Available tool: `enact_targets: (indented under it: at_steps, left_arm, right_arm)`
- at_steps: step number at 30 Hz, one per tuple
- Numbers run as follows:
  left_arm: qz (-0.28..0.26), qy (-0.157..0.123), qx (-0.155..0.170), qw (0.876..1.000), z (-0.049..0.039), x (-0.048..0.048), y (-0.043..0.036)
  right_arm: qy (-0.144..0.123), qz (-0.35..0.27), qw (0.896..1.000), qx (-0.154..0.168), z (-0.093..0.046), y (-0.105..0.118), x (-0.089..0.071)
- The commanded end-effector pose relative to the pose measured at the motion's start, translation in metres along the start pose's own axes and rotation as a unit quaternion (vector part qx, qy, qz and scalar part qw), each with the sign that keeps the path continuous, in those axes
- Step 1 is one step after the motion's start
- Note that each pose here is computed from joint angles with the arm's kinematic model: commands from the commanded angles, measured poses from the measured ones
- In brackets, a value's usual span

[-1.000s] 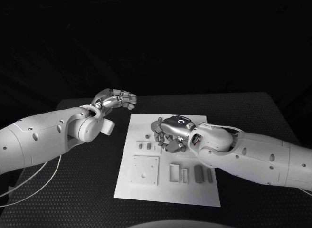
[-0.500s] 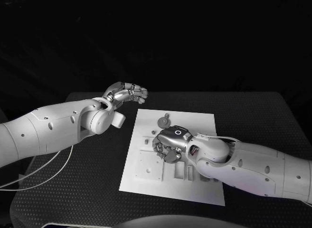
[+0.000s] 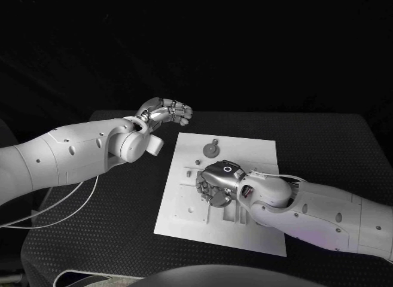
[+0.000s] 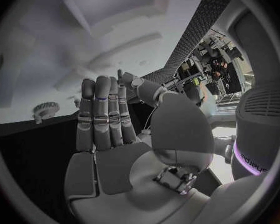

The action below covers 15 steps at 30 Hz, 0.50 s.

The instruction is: Assemble the parts on the task board

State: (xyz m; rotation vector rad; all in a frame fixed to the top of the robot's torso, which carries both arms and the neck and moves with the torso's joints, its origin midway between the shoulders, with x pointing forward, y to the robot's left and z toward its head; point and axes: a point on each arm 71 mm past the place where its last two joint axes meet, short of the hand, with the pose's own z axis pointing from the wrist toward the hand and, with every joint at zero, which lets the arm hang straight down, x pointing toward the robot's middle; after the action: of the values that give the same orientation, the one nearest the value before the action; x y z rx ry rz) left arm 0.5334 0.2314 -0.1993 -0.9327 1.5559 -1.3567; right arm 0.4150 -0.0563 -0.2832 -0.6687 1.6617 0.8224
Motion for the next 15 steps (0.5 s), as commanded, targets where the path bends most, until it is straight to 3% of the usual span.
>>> enact_targets:
  at_steps: [1, 15]
  left_arm:
    - [-0.003, 0.000, 0.006, 1.000, 0.0006, 0.0006, -0.0021]
    - [-0.003, 0.000, 0.006, 1.000, 0.0003, 0.0006, -0.0022]
  right_arm:
    - [0.009, -0.006, 1.000, -0.009, 0.0005, 0.0024, 0.0025]
    - [0.020, -0.004, 1.000, -0.010, 0.0019, 0.0041, 0.0098]
